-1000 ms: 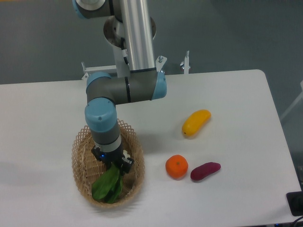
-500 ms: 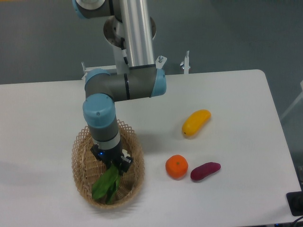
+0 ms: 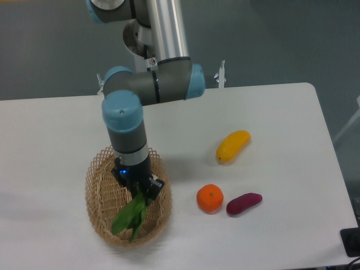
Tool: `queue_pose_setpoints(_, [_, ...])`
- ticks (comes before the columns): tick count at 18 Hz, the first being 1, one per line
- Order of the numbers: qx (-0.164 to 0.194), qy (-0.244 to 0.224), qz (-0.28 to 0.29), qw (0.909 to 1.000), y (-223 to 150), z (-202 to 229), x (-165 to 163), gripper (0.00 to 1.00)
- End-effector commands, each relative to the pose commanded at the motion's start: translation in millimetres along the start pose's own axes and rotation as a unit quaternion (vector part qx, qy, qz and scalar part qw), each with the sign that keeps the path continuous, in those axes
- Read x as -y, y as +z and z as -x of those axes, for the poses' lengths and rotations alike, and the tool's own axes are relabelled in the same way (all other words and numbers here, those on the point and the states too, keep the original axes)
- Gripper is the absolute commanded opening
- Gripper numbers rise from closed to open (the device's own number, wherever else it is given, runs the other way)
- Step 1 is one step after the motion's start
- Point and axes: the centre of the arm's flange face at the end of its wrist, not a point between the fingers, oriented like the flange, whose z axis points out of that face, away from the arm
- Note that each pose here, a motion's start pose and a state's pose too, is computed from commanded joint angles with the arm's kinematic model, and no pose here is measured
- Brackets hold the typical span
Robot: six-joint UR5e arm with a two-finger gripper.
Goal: Pick up the green vegetable from the basket
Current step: 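Lift the bok choy up out of the basket, then carry the held bok choy up and away from the basket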
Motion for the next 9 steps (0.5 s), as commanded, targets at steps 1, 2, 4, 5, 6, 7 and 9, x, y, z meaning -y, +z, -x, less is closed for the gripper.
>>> queue_pose_setpoints(1, [-0.005,-0.007,-0.012,0.9999,-9,12,-6,0.45])
queue_pose_setpoints(2, [-0.005,-0.008,-0.017,0.9998,-17,25,-14,0.44])
queue_pose_setpoints(4, [-0.001,0.009,-0.013,0.9999,-24,46,-30,0.44])
queue_pose_setpoints(5, [-0.001,0.008,-0.008,0.9999,-25,56,-38,0.44])
queue_pose_setpoints(6, [-0.003,0.005,-0.001,1.0000,-24,66,-48,0.44])
queue_pose_setpoints(7, [-0.003,0.010,0.004,0.9999,-24,77,-58,0.44])
queue_pose_setpoints(9, [-0.001,0.031,0.012,0.9994,-26,100,-79,0.44])
